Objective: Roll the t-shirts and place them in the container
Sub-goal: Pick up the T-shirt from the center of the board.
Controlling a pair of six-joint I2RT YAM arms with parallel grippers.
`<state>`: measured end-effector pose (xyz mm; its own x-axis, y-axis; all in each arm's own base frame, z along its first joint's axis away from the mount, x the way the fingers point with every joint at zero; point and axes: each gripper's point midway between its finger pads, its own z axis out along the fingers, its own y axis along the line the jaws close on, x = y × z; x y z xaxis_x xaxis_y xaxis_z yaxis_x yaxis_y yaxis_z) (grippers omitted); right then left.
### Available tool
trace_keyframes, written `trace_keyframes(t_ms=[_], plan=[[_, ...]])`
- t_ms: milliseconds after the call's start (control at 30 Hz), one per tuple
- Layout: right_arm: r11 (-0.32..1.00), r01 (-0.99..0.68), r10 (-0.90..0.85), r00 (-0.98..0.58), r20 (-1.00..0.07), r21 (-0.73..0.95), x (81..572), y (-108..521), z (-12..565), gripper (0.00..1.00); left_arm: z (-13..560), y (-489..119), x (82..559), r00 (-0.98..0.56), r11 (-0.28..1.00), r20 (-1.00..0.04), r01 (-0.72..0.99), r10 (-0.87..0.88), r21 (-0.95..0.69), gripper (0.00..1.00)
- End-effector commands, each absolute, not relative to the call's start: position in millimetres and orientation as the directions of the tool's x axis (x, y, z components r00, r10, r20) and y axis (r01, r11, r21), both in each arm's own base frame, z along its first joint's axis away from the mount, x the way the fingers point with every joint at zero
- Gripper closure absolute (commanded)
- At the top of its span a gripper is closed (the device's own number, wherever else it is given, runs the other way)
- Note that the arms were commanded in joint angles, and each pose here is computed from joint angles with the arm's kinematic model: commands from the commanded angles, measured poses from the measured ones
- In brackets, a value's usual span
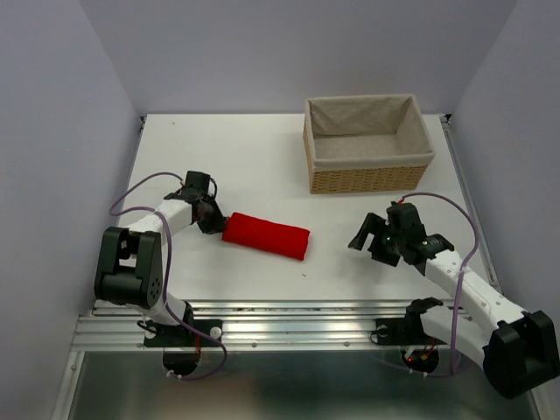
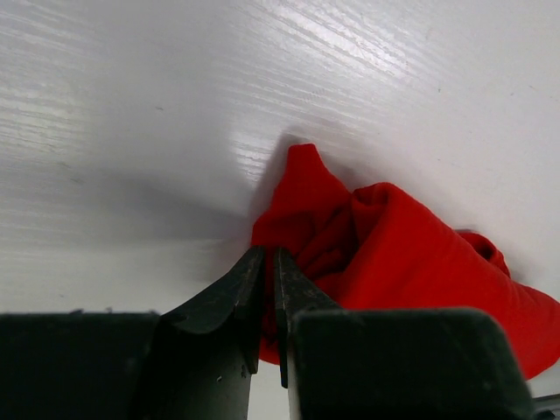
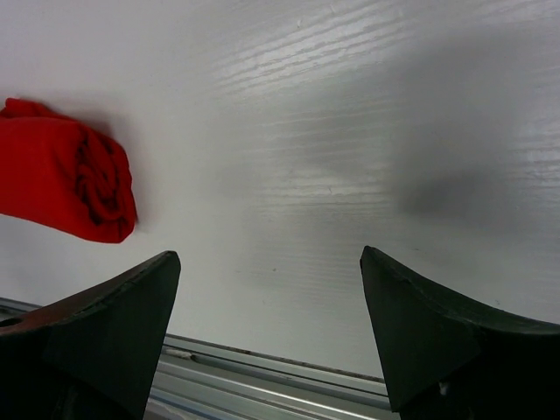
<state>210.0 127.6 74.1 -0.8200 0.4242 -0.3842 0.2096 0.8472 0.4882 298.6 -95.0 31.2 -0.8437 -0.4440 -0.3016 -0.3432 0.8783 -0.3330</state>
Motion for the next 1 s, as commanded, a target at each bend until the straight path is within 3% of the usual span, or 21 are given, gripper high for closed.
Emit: trace_keyframes(t_ms=[0,300,567,833,967], plan=[[0.817,0.164,0.424,-0.821,-0.382,0.553,217.3,150.8,77.6,0.10,45.0,-99.2,304.7,-0.827,0.869,-0.341,-0.310,-0.446,-0.385,0.78],[0.733,0.143,0.442,-0.844,-0.305,0.666,190.0,201.3,60.1,0.09,46.5,-99.8,302.3,-0.831,0.873,-0.346,-0.297,-0.436,-0.387,0.78],[0.637,0.089,0.495,-0.808,-0.318,0.766,211.4,241.2,62.1,0.10,49.8,-97.4,300.5,-0.829,0.877,-0.355,-0.296,-0.432,-0.378,0.78],[0.632,0.125,0.503,-0.817,-0.281,0.765,230.3,283.1,43.6,0.10,50.2,-94.5,297.3,-0.827,0.880,-0.357,-0.302,-0.433,-0.368,0.78],[0.622,0.186,0.539,-0.806,-0.244,0.761,235.8,285.7,25.0,0.23,52.2,-94.8,298.3,-0.828,0.880,-0.358,-0.299,-0.432,-0.369,0.78]])
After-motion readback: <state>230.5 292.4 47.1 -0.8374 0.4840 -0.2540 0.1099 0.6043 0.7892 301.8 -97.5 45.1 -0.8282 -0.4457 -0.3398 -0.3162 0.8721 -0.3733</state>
